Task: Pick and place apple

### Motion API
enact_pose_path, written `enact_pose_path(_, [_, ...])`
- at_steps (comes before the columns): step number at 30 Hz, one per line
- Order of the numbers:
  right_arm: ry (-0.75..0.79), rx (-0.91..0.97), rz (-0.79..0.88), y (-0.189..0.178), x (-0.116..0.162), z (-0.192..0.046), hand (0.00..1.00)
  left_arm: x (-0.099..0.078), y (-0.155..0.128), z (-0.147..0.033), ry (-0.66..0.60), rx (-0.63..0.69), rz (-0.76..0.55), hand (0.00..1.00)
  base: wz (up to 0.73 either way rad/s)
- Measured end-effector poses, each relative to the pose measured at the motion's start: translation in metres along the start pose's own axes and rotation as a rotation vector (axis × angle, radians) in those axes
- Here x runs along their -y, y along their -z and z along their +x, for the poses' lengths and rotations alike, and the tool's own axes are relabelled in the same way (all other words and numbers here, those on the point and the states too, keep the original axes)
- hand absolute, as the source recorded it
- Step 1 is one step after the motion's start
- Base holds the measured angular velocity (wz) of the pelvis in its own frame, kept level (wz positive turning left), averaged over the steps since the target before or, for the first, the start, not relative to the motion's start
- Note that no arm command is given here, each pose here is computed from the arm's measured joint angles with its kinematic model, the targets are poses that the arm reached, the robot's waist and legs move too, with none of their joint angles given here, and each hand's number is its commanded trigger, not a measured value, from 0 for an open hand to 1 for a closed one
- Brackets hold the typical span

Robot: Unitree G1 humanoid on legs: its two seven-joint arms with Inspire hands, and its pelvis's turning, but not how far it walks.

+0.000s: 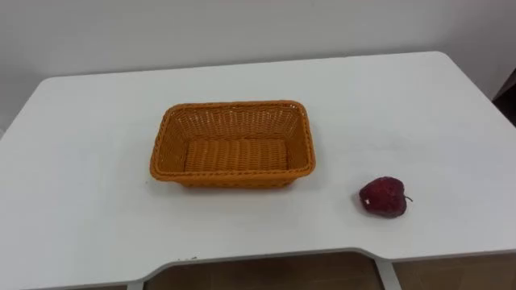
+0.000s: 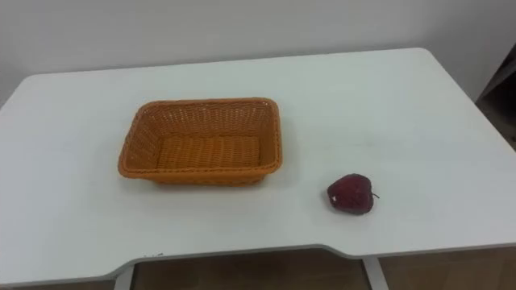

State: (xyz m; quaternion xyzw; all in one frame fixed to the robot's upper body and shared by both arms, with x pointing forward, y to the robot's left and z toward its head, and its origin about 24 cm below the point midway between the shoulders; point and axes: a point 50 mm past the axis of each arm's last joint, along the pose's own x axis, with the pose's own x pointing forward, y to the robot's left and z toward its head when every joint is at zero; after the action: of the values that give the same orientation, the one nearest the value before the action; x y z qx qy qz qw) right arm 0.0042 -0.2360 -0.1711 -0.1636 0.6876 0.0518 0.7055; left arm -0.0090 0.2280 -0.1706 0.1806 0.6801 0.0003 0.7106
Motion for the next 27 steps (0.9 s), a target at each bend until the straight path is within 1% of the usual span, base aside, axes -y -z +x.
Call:
enact_pose_path(6, [0.014,0.0,0.017,0.0,0.001,0.0,0.0,0.0,0.0,0.0,-0.003,0.0,-0.001,0.0,-0.04])
enact_pose_path(9, [0.041,-0.004,0.115,0.003,0.004,0.0,0.0,-0.001,0.0,0.0,-0.009,0.002,-0.003,0.0,-0.1])
enact_pose_path(11, [0.069,-0.016,0.244,0.009,0.005,-0.001,0.0,-0.003,-0.003,0.001,-0.019,0.009,-0.024,0.0,-0.07])
enact_pose_path(12, [0.08,-0.017,0.283,0.01,0.006,-0.001,0.0,-0.004,-0.003,0.001,-0.022,0.011,-0.035,0.0,-0.11])
enact_pose_path(13, [0.112,-0.019,0.405,0.012,0.009,-0.001,0.0,-0.006,-0.004,0.001,-0.034,0.019,-0.046,0.0,-0.13])
enact_pose_path(14, [0.154,0.004,0.635,0.01,0.018,-0.002,0.0,-0.008,-0.003,0.001,-0.046,0.023,-0.067,0.0,-0.14])
enact_pose_path(15, [0.177,0.033,0.753,0.006,0.023,-0.003,0.0,-0.009,-0.002,0.001,-0.051,0.023,-0.082,0.0,-0.15])
enact_pose_path(17, [0.245,0.173,1.116,-0.011,0.044,-0.007,0.0,-0.015,0.005,0.0,-0.089,0.021,-0.146,0.0,-0.09])
enact_pose_path(18, [0.255,0.208,1.2,-0.015,0.05,-0.009,0.0,-0.016,0.006,0.0,-0.102,0.026,-0.163,0.0,-0.03])
enact_pose_path(19, [0.272,0.27,1.375,-0.021,0.06,-0.013,0.0,-0.019,0.007,-0.001,-0.124,0.036,-0.187,0.0,0.0])
enact_pose_path(20, [0.279,0.295,1.454,-0.024,0.065,-0.015,0.0,-0.02,0.009,-0.002,-0.134,0.04,-0.197,0.0,0.0])
enact_pose_path(21, [0.294,0.341,1.614,-0.029,0.076,-0.019,0.0,-0.023,0.011,-0.002,-0.152,0.042,-0.22,0.0,0.0])
enact_pose_path(22, [0.313,0.381,1.738,-0.033,0.086,-0.023,0.0,-0.024,0.014,-0.003,-0.167,0.041,-0.23,0.0,0.0])
enact_pose_path(23, [0.338,0.403,1.827,-0.035,0.093,-0.026,0.0,-0.027,0.017,-0.003,-0.185,0.04,-0.229,0.0,0.0])
enact_pose_path(26, [0.406,0.422,1.95,-0.036,0.107,-0.033,0.0,-0.032,0.019,-0.004,-0.213,0.038,-0.258,0.0,0.0])
enact_pose_path(27, [0.418,0.428,1.96,-0.037,0.11,-0.035,0.0,-0.033,0.019,-0.004,-0.217,0.039,-0.265,0.0,-0.03])
